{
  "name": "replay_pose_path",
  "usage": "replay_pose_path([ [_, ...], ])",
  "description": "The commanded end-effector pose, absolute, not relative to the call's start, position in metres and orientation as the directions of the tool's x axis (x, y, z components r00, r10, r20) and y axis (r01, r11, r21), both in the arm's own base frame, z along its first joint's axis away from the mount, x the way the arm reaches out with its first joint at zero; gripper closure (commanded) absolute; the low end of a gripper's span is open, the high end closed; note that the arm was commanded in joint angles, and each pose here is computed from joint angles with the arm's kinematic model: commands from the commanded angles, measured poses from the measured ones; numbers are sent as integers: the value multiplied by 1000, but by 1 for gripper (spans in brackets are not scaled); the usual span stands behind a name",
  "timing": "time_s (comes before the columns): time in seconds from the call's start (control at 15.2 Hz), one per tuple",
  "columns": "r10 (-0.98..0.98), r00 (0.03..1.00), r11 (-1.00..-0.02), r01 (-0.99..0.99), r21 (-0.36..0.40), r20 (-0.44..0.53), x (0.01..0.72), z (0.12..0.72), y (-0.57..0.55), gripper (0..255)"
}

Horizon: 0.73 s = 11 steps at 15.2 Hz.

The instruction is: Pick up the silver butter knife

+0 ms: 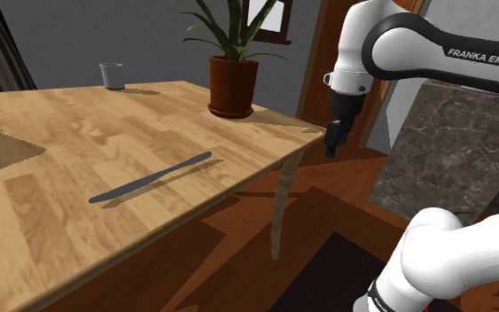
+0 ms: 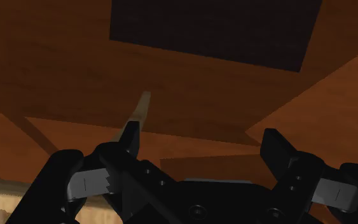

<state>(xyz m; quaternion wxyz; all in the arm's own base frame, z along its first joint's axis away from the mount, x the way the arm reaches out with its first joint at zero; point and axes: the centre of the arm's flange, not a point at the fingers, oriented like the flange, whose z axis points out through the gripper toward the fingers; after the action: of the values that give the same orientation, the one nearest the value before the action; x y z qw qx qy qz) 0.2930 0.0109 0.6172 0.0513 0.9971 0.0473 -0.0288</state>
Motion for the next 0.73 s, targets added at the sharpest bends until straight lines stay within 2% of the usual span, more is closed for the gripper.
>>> replay_pose_path([
  [0.0,91,994,-990,97,100,-62,293,617,11,0],
  [0.33,299,951,-947,306,99,-78,351,623,40,0],
  [0.66,494,865,-860,501,96,-92,402,629,81,0],
])
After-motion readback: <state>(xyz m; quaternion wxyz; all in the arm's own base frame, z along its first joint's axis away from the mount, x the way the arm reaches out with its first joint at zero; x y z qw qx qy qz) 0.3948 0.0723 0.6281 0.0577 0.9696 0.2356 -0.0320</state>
